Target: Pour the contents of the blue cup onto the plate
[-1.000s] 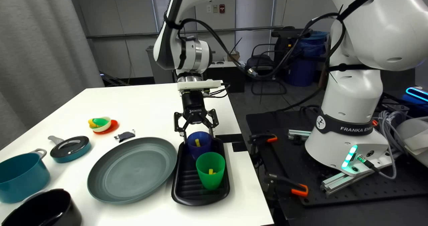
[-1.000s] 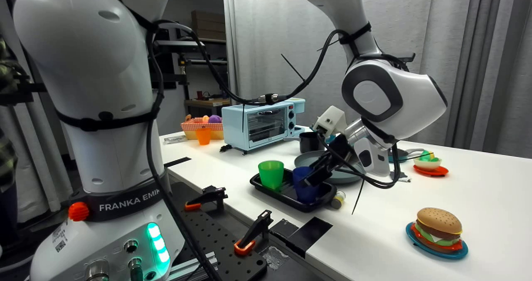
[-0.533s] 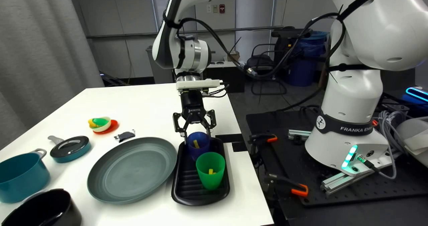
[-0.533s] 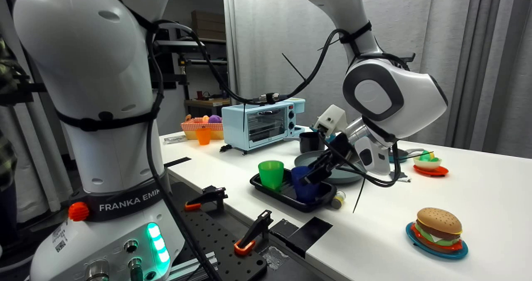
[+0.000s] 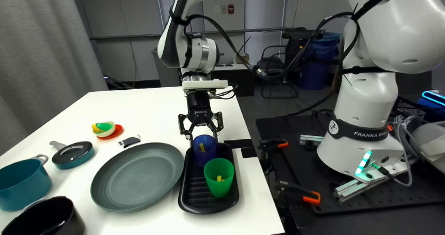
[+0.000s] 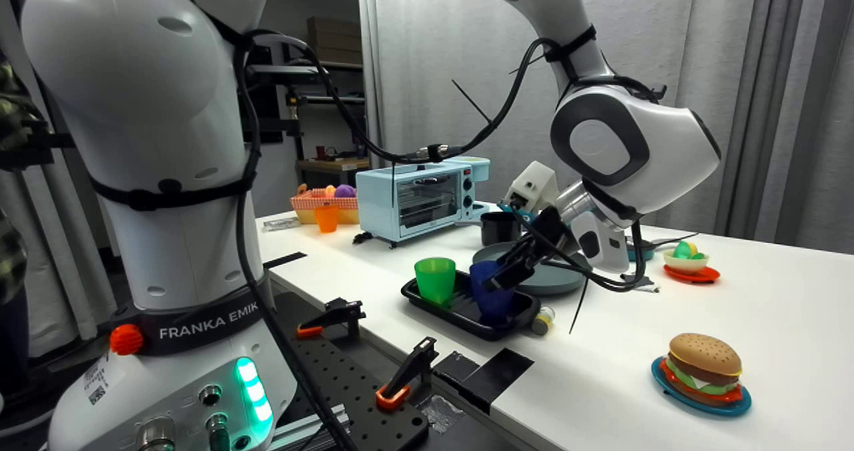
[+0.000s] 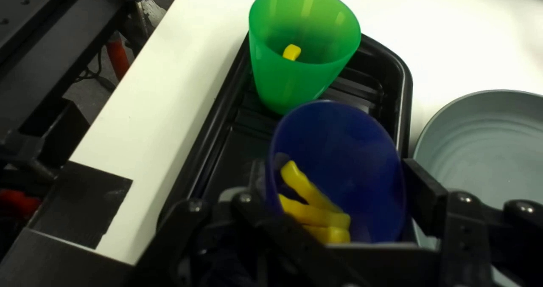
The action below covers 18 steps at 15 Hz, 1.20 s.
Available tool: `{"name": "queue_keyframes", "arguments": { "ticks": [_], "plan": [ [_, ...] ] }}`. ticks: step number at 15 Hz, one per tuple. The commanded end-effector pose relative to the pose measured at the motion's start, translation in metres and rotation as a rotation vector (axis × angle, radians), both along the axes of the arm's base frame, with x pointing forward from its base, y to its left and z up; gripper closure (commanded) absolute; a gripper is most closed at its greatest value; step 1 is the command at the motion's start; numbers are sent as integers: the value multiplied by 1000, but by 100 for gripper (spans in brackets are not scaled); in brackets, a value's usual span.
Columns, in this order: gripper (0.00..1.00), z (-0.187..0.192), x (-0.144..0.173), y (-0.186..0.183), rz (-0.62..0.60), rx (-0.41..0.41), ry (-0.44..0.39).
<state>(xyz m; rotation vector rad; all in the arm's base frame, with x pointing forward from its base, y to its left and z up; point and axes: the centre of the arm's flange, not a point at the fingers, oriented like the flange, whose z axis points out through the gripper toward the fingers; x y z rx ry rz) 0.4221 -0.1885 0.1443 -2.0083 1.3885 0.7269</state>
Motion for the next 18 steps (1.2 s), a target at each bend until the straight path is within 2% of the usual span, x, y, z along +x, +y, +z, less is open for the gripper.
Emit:
{"name": "queue_keyframes", "arguments": {
  "ticks": [1,8,18],
  "plan": [
    [48,27,-5,4,-18,9,-28],
    [48,64,6,8,-20,-27,-70],
    [48,114,59,25,1,-93,-65]
  ]
}}
